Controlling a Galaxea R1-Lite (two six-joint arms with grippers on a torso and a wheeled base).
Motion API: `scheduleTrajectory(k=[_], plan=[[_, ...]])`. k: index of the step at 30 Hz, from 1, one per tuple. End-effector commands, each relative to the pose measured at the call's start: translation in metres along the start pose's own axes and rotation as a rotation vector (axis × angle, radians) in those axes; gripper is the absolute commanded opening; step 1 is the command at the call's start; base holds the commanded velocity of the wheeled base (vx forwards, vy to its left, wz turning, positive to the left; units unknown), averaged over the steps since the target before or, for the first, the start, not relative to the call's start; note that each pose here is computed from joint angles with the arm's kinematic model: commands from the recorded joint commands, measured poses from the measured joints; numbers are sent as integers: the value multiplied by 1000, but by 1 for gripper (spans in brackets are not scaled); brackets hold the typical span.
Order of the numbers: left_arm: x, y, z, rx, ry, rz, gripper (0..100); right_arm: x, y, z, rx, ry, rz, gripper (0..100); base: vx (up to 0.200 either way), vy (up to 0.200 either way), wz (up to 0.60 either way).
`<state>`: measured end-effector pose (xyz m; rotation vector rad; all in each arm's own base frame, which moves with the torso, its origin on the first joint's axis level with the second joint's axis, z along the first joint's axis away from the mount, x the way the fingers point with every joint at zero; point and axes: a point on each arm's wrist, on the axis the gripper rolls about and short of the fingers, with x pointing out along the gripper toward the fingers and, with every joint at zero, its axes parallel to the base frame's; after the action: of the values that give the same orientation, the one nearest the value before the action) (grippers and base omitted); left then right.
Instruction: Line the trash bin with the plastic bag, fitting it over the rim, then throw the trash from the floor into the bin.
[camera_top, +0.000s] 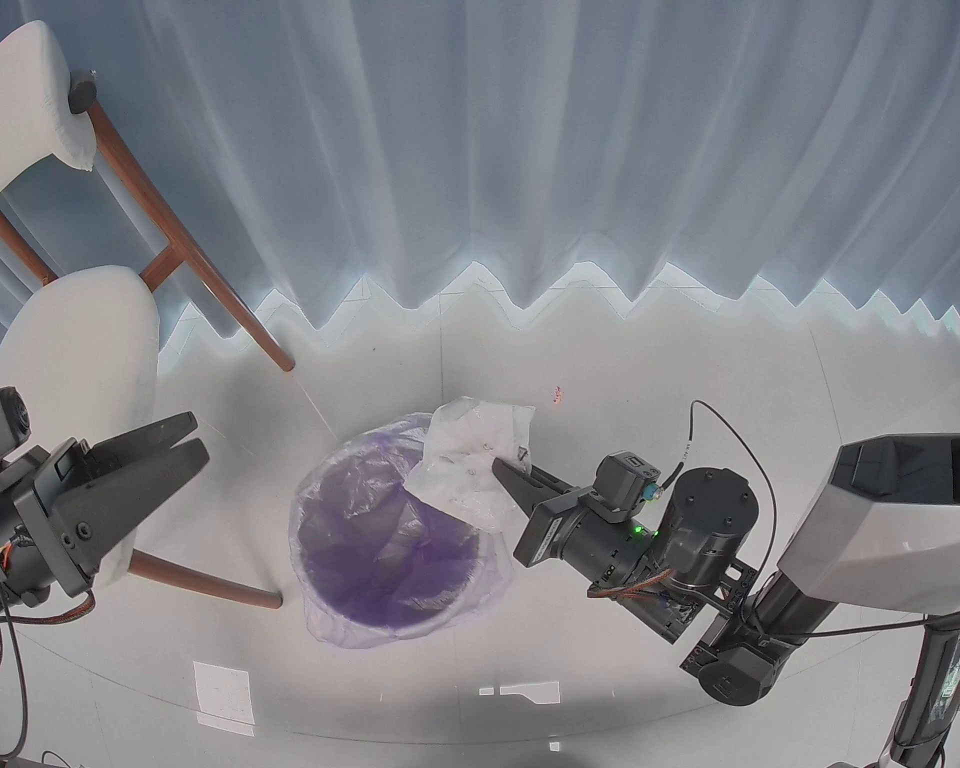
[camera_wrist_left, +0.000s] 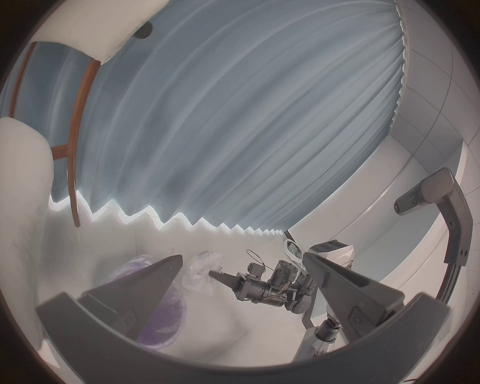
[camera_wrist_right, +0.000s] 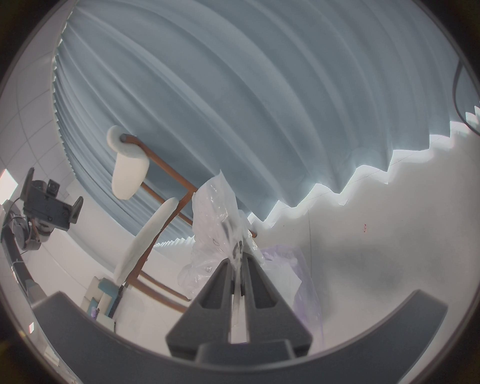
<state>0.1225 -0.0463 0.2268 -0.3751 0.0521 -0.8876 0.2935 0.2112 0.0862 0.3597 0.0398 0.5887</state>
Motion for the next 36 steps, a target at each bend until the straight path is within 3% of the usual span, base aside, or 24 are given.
scheduleTrajectory(k=[1,8,9,14,18,36], plan=[[4,4,-3,-16,22,5,100,4,1,-10,30,7,7,0,0,0,0],[6,6,-7,-27,36,8,100,4,11,-46,77,109,21,0,0,0,0],[6,5,-8,-29,42,-3,100,5,16,-62,74,137,14,0,0,0,0],[6,4,-12,-37,56,-10,100,13,20,-95,63,169,-31,0,0,0,0],[7,3,-14,-41,65,-24,100,28,15,-117,60,143,-89,0,0,0,0],[7,2,-19,-51,82,-32,100,30,-1,-150,72,185,-149,0,0,0,0]])
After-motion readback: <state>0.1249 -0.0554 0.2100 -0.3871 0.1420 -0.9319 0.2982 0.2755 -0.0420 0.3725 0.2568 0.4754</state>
